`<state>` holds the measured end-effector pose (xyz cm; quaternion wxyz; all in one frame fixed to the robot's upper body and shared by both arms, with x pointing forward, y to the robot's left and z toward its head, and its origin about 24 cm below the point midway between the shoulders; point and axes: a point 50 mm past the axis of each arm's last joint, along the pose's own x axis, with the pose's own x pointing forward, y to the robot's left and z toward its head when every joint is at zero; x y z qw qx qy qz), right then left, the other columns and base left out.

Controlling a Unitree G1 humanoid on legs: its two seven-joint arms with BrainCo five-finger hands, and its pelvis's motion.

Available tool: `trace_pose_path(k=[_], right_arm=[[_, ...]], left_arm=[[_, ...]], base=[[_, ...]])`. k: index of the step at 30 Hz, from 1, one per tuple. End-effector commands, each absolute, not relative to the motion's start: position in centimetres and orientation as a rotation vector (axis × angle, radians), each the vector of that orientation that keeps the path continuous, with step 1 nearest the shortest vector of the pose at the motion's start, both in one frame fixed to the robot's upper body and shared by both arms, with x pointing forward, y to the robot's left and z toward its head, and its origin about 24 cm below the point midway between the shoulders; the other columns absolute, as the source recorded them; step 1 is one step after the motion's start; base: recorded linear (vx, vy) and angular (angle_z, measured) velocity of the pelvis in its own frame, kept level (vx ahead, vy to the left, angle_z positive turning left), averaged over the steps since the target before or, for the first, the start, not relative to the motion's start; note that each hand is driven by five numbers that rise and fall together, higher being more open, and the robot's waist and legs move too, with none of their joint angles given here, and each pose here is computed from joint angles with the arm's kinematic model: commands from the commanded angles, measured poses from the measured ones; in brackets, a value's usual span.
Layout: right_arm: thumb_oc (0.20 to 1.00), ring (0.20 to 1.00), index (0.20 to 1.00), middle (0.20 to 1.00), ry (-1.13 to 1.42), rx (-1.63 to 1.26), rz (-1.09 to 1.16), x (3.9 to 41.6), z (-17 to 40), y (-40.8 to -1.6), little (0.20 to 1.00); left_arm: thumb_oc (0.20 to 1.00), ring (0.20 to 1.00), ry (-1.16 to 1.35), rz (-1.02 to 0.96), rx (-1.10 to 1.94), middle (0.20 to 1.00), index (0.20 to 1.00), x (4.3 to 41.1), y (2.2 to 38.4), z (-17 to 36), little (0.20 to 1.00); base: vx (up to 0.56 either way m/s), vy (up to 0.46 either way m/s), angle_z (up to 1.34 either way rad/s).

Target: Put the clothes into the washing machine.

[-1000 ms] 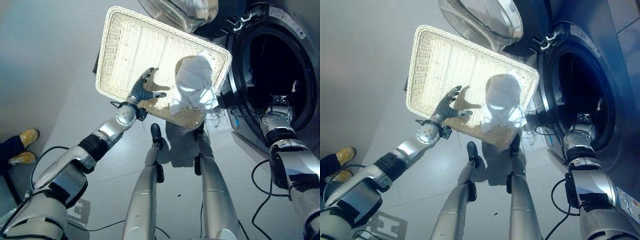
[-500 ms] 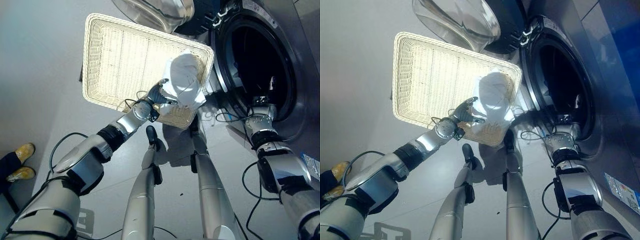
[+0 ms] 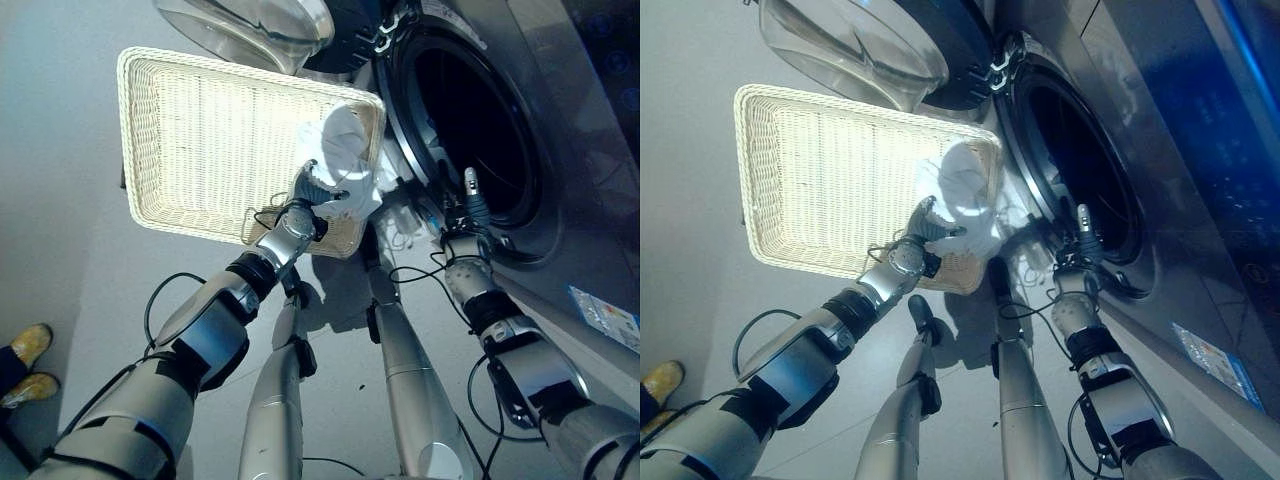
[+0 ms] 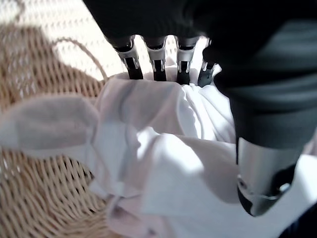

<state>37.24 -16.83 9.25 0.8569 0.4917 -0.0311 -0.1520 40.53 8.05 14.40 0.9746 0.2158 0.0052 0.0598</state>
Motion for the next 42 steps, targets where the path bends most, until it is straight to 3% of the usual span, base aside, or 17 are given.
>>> trace_pose_path(k=[1, 5, 10, 22, 31, 38, 42], right_arm=[[1.000, 1.000, 1.000, 1.000, -0.094, 1.006, -0.321, 36.8, 9.3, -16.0, 1.000], [1.000, 1.000, 1.000, 1.000, -0.074, 1.016, -0.252, 35.4, 8.5, -13.5, 1.000], [1.000, 1.000, 1.000, 1.000, -0.054, 1.010, -0.247, 34.2, 7.8, -11.8, 1.000], [1.000, 1.000, 1.000, 1.000, -0.045, 1.027, -0.256, 33.6, 8.1, -10.6, 1.000], [1.000, 1.000, 1.000, 1.000, -0.034, 0.984, -0.272, 32.8, 7.4, -10.8, 1.000], [1.000, 1.000, 1.000, 1.000, -0.045, 0.948, -0.279, 32.5, 7.0, -11.2, 1.000], [1.000, 1.000, 1.000, 1.000, -0.042, 0.948, -0.287, 32.3, 6.8, -11.1, 1.000]], left_arm=[[1.000, 1.000, 0.031, 0.226, 0.344, 1.000, 1.000, 40.7, 7.6, 14.8, 1.000], [1.000, 1.000, -0.006, 0.452, 0.070, 1.000, 1.000, 40.0, 8.2, 14.7, 1.000], [1.000, 1.000, -0.025, 0.621, -0.044, 1.000, 1.000, 38.6, 7.9, 13.7, 1.000], [1.000, 1.000, 0.004, 0.625, 0.105, 1.000, 1.000, 37.5, 6.3, 12.4, 1.000], [1.000, 1.000, -0.164, 0.667, 0.178, 1.000, 1.000, 37.1, 6.3, 13.9, 1.000], [1.000, 1.000, -0.391, 0.846, 0.138, 1.000, 1.000, 36.1, 7.6, 15.4, 1.000], [1.000, 1.000, -0.384, 0.806, 0.128, 1.000, 1.000, 36.1, 7.5, 15.2, 1.000]], base=[[0.01, -0.051, -0.04], [0.02, -0.094, -0.01], [0.01, -0.074, -0.02], [0.02, -0.043, 0.01], [0.00, -0.003, 0.00], [0.00, -0.001, -0.01], [0.00, -0.005, 0.01]])
